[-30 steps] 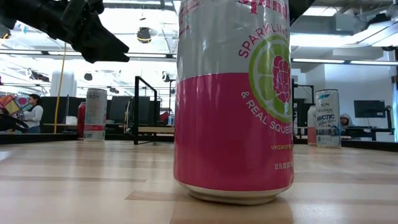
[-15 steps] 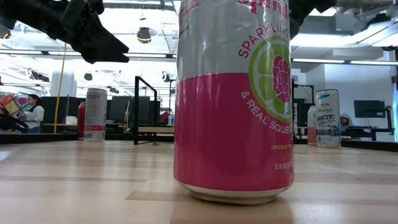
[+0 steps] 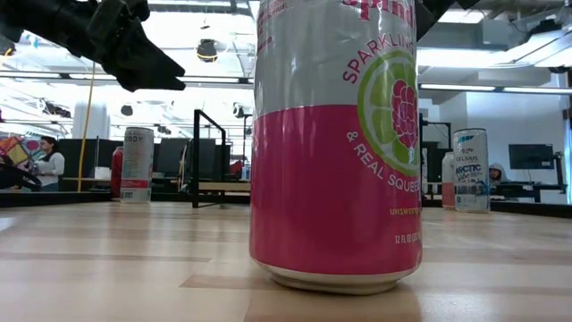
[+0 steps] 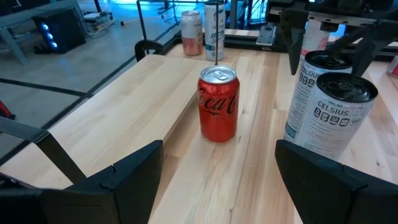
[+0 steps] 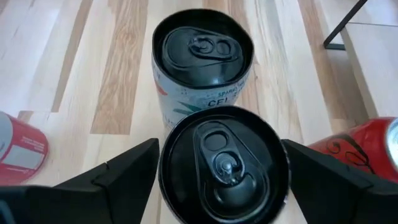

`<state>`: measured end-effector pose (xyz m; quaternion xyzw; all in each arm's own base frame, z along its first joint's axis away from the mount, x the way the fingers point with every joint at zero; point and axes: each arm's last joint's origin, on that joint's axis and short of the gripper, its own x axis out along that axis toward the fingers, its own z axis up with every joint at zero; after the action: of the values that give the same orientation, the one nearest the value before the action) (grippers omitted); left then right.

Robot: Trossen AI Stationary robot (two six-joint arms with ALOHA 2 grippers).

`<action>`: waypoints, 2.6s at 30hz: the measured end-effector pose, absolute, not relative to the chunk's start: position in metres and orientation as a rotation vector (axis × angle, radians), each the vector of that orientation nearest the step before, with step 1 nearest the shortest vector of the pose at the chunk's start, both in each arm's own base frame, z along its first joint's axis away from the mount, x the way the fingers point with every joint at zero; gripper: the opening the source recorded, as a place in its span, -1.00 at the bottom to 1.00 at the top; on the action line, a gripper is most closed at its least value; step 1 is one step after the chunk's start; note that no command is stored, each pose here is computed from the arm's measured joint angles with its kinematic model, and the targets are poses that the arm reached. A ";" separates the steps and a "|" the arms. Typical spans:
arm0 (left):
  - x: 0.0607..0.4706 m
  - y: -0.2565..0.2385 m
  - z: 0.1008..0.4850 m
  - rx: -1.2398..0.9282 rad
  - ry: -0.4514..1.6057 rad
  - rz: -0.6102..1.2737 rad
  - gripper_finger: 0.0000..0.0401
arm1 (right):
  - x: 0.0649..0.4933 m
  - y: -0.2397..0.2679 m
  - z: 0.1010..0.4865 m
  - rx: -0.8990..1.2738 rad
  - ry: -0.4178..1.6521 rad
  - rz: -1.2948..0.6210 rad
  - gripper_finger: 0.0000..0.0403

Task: Place canned beverage on shelf
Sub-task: Put the bottom right white blue soda can on the shelf

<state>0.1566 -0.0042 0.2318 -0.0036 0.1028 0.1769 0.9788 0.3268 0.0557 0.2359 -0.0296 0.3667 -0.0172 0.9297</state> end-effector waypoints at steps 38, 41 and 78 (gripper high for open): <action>0.156 -0.004 0.231 -0.004 0.215 0.357 0.48 | 0.264 -0.044 0.374 -0.208 0.739 -0.199 0.44; 0.156 -0.004 0.231 -0.012 0.211 0.357 0.48 | 0.262 -0.076 0.370 -0.176 0.746 -0.177 0.44; 0.156 -0.003 0.231 -0.057 0.205 0.390 0.48 | 0.214 -0.278 0.298 -0.020 0.794 -0.352 0.45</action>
<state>0.1561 -0.0034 0.2309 -0.0282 0.1015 0.1932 0.9755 0.2143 -0.2775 0.2984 -0.0096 0.3847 -0.1707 0.9071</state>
